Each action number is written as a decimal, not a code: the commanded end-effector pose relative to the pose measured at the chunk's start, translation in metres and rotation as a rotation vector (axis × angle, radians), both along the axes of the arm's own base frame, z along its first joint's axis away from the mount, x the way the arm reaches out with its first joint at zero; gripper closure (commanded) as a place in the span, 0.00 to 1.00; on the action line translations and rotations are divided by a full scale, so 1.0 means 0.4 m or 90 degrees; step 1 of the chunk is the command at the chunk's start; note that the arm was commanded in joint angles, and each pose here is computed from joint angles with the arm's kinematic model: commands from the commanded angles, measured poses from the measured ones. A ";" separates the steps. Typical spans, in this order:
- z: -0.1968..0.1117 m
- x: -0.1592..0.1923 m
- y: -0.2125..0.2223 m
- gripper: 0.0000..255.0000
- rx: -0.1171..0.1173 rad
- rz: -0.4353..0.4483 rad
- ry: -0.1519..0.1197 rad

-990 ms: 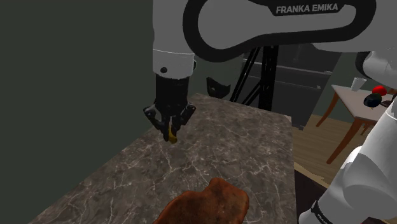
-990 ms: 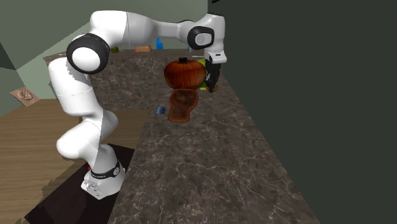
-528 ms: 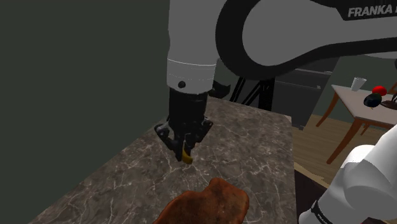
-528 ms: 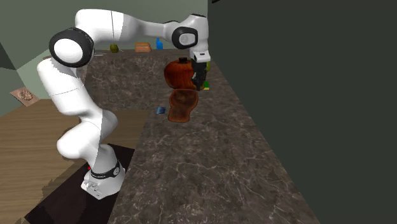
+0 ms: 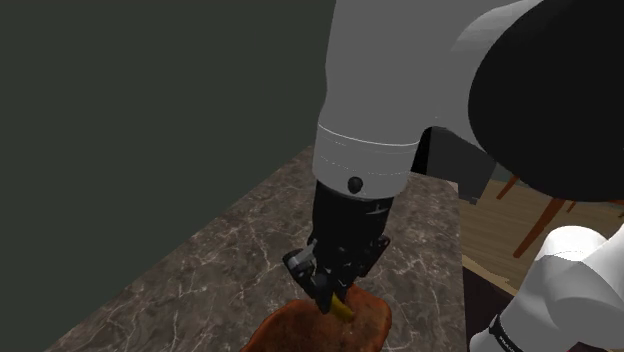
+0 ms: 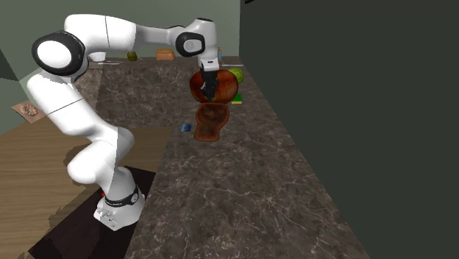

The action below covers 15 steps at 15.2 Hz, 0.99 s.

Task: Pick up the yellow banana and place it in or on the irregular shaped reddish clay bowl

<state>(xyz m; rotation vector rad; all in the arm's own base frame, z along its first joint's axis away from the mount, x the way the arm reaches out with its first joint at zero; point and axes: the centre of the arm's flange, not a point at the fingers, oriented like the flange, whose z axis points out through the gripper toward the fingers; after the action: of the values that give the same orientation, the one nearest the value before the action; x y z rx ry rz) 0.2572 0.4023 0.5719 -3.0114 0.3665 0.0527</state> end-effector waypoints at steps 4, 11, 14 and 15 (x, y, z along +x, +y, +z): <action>-0.062 -0.018 0.006 1.00 0.000 -0.001 0.000; -0.143 -0.018 0.006 1.00 0.000 -0.001 0.000; -0.143 -0.018 0.006 1.00 0.000 -0.001 0.000; -0.143 -0.018 0.006 1.00 0.000 -0.001 0.000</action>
<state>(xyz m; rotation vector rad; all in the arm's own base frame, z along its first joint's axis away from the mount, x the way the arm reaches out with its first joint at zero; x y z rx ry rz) 0.2498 0.4047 0.5148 -3.0109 0.3688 0.0537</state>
